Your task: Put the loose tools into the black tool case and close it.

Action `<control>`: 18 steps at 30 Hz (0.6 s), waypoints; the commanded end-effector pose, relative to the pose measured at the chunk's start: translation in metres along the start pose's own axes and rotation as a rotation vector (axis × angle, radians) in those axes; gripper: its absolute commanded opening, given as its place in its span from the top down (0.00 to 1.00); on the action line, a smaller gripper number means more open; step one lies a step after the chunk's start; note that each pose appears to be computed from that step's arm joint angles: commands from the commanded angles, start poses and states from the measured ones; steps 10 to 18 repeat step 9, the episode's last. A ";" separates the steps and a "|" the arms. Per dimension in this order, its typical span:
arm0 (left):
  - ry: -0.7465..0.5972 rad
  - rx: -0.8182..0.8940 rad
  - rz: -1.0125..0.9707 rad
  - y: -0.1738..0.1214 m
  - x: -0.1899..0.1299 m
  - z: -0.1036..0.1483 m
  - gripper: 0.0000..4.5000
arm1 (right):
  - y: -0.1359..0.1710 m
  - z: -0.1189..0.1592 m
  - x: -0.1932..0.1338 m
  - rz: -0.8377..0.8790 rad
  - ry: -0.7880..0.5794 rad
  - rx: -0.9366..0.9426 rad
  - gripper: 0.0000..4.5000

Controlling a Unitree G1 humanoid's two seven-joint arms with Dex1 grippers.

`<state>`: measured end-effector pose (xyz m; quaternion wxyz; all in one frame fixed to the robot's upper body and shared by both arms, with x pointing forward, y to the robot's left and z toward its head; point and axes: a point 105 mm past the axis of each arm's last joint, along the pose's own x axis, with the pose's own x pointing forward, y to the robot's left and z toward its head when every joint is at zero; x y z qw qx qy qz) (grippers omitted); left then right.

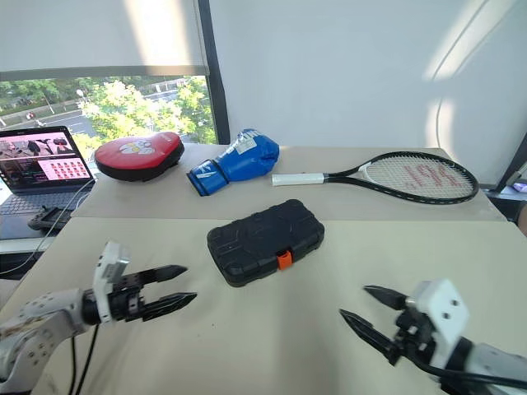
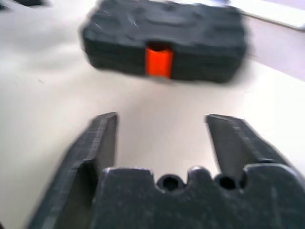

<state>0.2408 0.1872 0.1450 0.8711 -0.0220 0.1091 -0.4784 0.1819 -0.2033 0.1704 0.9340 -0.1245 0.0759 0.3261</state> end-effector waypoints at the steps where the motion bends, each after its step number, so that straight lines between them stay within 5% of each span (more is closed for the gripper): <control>1: 0.011 0.063 0.048 -0.005 -0.017 0.005 0.00 | 0.000 0.016 -0.018 -0.007 -0.015 -0.089 0.01; 18: 0.056 0.051 0.081 -0.008 -0.029 -0.012 0.00 | -0.007 0.011 -0.027 -0.029 0.028 -0.105 0.01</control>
